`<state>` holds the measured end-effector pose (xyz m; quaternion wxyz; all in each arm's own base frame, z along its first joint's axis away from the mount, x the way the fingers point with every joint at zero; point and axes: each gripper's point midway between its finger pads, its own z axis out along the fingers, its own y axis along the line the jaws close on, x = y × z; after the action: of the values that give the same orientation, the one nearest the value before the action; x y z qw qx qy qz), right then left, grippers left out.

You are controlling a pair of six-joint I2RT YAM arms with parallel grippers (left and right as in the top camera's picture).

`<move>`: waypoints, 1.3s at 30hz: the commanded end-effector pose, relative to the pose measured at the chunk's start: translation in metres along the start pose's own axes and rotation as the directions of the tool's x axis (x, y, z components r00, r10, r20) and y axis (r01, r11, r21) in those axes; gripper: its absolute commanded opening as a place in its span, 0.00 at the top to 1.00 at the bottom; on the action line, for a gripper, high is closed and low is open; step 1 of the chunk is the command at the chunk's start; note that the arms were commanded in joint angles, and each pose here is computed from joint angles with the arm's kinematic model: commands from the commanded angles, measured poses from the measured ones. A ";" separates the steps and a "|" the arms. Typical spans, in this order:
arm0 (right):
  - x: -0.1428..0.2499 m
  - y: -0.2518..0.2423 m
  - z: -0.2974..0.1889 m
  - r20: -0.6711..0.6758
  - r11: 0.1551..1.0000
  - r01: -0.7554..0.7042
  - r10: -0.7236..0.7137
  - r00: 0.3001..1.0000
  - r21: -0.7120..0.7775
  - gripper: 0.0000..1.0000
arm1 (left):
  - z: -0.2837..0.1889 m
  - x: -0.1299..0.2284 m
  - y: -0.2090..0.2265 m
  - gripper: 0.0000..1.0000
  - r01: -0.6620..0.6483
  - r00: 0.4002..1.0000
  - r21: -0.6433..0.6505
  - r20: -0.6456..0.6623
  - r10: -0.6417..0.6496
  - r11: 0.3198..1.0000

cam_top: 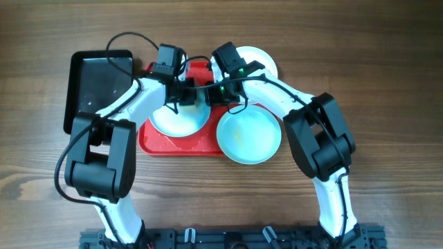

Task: Clean dirty plates on tray and stack at the side
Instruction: 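Scrub the left plate with the sponge while the right gripper holds its rim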

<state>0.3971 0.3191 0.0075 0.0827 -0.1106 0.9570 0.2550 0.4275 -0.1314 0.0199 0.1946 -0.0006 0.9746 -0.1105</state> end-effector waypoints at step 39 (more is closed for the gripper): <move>0.002 0.007 0.004 -0.017 1.000 0.006 -0.007 1.000 -0.026 0.96 | -0.012 0.148 0.075 0.96 0.017 0.908 -0.424 -0.372 -0.192 0.905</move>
<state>0.3902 0.3223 0.0073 0.0729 -0.1215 0.9553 0.2593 0.3379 -0.1218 -0.0008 0.0549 -0.0087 0.9958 -0.0721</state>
